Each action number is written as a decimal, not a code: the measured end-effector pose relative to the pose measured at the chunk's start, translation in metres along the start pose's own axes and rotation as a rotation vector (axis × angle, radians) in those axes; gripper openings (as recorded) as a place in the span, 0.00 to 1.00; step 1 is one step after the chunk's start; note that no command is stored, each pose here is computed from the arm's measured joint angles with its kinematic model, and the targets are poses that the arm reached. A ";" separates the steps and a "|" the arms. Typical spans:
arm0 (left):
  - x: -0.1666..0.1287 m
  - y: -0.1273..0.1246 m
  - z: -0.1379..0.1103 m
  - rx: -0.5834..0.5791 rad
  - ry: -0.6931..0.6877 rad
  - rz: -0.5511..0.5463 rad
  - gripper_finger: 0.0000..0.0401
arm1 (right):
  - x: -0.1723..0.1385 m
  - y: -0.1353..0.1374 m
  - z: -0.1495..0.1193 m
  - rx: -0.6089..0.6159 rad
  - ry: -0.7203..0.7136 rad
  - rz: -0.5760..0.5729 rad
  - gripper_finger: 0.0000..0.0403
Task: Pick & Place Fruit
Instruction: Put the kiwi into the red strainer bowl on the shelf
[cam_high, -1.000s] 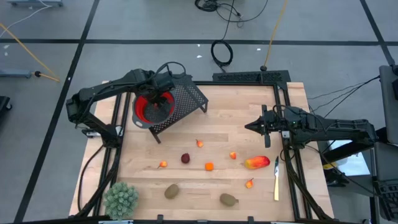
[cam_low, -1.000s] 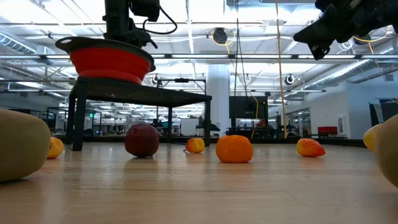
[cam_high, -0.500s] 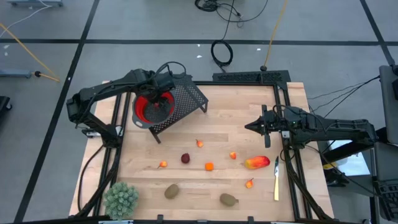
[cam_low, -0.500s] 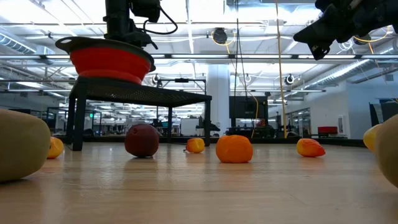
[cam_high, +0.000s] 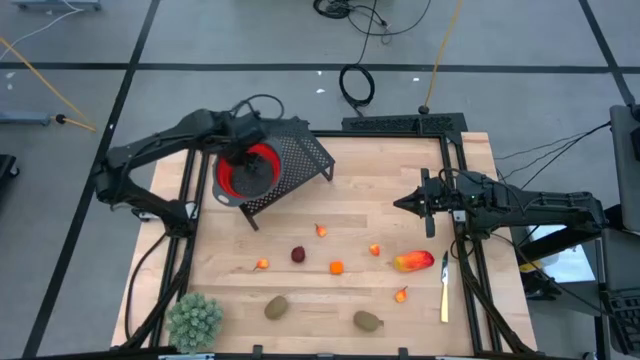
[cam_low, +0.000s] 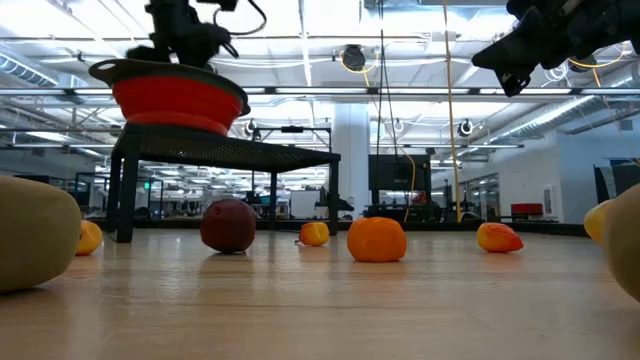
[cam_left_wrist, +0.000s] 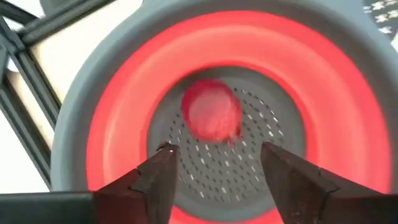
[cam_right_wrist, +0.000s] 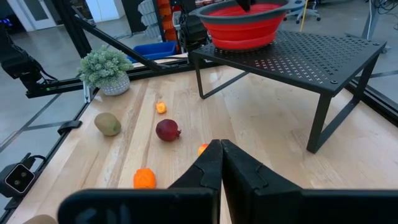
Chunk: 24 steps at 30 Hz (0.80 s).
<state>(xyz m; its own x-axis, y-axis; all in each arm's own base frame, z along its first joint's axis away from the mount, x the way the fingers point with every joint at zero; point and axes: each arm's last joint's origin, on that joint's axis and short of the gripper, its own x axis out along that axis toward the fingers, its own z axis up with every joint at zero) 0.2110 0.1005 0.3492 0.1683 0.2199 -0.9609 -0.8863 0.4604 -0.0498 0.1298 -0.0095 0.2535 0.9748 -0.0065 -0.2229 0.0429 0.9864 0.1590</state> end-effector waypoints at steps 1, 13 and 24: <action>-0.005 0.001 -0.003 -0.011 -0.018 -0.015 0.53 | 0.000 0.000 0.000 0.000 -0.001 0.000 0.00; -0.055 -0.004 -0.041 -0.019 -0.202 -0.282 0.37 | 0.000 0.000 0.000 0.000 -0.001 0.001 0.00; -0.070 -0.057 -0.075 0.115 -0.156 -0.595 0.24 | 0.000 0.000 0.000 0.000 0.000 0.001 0.00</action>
<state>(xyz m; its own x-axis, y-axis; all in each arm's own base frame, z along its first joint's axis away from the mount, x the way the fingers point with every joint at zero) 0.2174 -0.0060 0.3993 0.6873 0.0168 -0.7262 -0.5710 0.6304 -0.5258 0.1298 -0.0095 0.2535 0.9749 -0.0057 -0.2225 0.0421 0.9864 0.1591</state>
